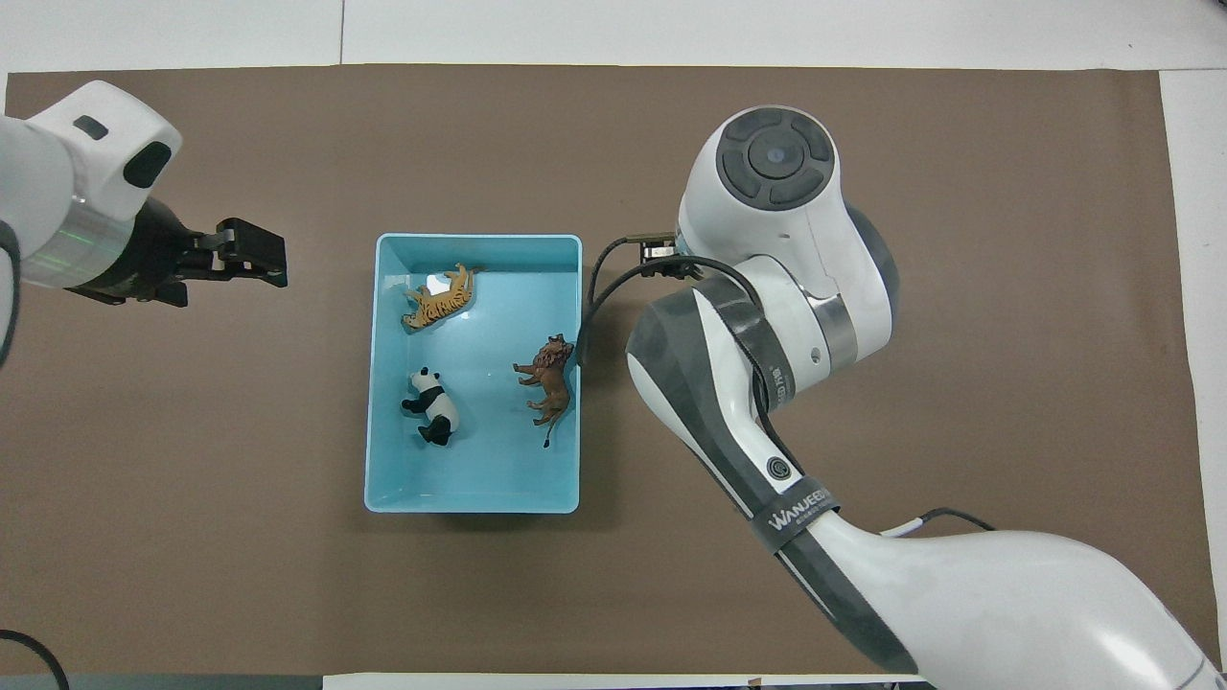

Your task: Put all toys into storage box

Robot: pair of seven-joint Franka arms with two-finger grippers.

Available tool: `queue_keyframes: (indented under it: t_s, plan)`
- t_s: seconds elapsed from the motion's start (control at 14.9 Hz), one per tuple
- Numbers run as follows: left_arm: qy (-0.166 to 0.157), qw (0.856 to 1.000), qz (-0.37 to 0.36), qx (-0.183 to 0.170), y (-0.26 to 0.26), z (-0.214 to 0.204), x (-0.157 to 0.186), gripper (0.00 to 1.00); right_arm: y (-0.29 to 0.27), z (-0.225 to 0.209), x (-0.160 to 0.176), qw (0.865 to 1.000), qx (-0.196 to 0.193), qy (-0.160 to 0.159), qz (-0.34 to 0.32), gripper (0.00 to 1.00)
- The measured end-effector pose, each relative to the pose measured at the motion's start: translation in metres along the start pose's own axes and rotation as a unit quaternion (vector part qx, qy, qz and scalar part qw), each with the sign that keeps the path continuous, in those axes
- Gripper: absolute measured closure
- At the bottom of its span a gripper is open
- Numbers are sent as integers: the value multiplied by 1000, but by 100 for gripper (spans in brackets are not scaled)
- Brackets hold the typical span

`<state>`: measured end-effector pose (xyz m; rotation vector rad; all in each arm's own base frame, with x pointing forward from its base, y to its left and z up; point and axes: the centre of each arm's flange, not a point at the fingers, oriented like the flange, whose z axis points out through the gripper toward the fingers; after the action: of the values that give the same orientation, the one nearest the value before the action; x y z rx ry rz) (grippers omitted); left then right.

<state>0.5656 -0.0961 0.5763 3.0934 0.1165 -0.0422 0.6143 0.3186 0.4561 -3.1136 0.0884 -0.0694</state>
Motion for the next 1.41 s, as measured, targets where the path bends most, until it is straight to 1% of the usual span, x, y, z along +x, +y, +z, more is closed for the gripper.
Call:
queue_keyframes:
  t_s: [0.07, 0.2, 0.34, 0.4, 0.54, 0.6, 0.67, 0.87, 0.94, 1.01, 1.07, 1.21, 1.34, 1.41]
  plan:
    - [-2, 1000, 10, 9, -6, -7, -3, 0, -23, -27, -2, 999, 23, 8, 22, 54]
    - [-18, 999, 22, 19, -6, -12, -8, 0, -82, -55, -13, 993, 81, 31, 76, 54]
    - [-21, 999, 24, 18, -4, -19, -10, 0, -137, -54, -29, 982, 141, 48, 119, 54]
    - [-18, 999, 23, 15, -5, -24, -9, 0, -156, -49, -37, 977, 158, 54, 129, 54]
    - [-17, 1000, 19, 11, -11, -31, -10, 0, -176, -37, -45, 973, 175, 59, 135, 54]
    - [-18, 1000, 19, 10, -13, -35, -12, 0, -179, -32, -45, 973, 177, 59, 137, 54]
    - [-16, 1000, 19, 9, -16, -39, -14, 0, -179, -29, -44, 971, 178, 55, 147, 48]
    - [-13, 999, 35, 8, -21, -44, -16, 0, -178, -27, -47, 963, 174, 32, 204, 19]
    - [-15, 999, 43, 8, -22, -43, -16, 0, -178, -27, -48, 962, 168, 25, 215, 7]
    - [-18, 999, 48, 9, -23, -41, -16, 0, -176, -29, -49, 962, 161, 19, 221, 0]
    - [-21, 998, 51, 9, -24, -38, -17, 0, -171, -35, -47, 962, 157, 17, 224, 0]
    - [-26, 998, 55, 9, -23, -35, -19, 0, -149, -62, -38, 961, 146, 32, 232, 0]
    - [-26, 998, 57, 10, -21, -36, -22, 0, -102, -91, -20, 964, 117, 45, 235, 0]
    - [-25, 998, 56, 9, -22, -36, -22, 0, -68, -103, -6, 969, 100, 44, 222, 0]
